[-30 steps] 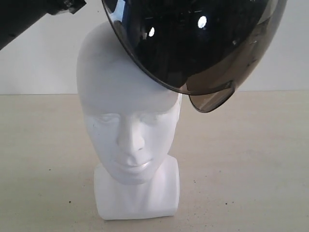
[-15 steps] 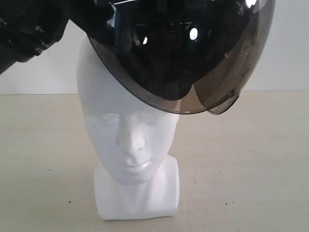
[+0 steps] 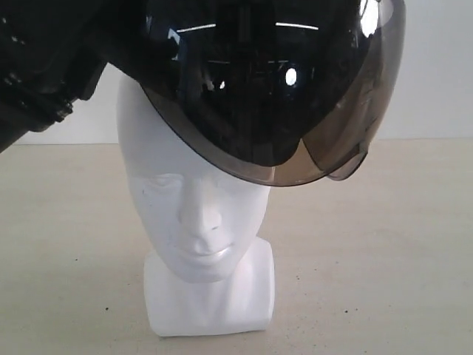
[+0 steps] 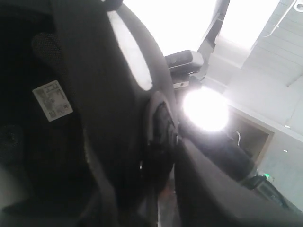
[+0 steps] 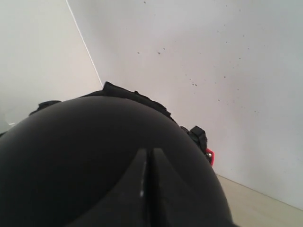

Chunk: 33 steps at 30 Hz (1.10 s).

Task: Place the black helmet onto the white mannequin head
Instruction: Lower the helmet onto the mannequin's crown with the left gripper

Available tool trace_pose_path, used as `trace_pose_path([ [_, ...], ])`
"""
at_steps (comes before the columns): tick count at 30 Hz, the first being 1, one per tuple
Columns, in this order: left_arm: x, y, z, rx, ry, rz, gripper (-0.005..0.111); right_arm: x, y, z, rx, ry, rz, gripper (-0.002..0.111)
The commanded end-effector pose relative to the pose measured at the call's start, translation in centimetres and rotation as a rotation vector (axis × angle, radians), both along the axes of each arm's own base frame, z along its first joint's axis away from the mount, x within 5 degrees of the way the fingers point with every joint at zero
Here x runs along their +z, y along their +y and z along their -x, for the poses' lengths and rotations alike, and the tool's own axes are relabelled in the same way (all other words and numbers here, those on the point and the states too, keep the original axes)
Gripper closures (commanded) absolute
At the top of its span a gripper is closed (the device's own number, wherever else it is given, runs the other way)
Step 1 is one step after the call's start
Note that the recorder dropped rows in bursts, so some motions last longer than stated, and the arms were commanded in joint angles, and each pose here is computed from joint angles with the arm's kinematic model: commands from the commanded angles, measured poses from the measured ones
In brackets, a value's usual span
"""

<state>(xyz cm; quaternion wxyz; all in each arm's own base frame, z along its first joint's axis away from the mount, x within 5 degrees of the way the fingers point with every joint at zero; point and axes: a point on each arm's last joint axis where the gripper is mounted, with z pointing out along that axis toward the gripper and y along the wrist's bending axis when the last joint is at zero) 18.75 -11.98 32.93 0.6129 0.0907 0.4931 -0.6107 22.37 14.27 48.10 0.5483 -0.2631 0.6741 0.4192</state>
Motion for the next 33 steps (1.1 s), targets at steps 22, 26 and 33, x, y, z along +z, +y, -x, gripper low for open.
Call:
trace_pose_path([
  [22,-4.3,2.1,0.7,0.205,0.108,-0.009,0.102,-3.6,3.1,-1.2,0.124,0.137,0.125,0.108],
  [26,-4.9,2.2,1.1,0.205,0.122,-0.016,0.102,-3.6,3.1,-1.2,0.129,0.139,0.127,0.108],
  [33,-4.8,2.7,2.4,0.223,0.078,-0.030,0.102,-3.7,3.4,-1.0,0.141,0.138,0.132,0.108],
])
